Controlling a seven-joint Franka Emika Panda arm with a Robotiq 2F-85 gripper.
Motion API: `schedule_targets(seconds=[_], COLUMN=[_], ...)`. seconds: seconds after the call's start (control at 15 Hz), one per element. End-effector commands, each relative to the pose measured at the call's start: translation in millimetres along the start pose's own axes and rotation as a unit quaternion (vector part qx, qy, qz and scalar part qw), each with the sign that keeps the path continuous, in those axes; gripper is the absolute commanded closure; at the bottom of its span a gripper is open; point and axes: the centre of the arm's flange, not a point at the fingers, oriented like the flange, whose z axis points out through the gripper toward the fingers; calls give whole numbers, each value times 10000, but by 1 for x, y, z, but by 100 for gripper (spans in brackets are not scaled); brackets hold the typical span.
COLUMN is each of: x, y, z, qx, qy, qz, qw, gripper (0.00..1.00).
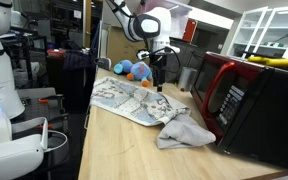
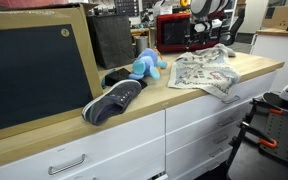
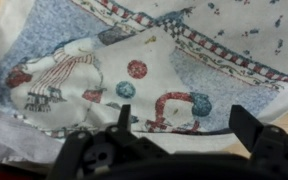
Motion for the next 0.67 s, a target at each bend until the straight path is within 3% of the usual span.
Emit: schedule_targets(seconds=[0.0,0.13,0.2,0.27,0.6], x=[18,26,22,12,16], y=[-9,-10,-7,-7,-9], z=[20,25,17,26,23], qx=[147,299,503,284,435], qy=[33,-55,-319,-149,-225], qz=[576,781,632,612,633], qw=[9982,9965,9962,9976,9968], gripper=[0,0,0,0,0])
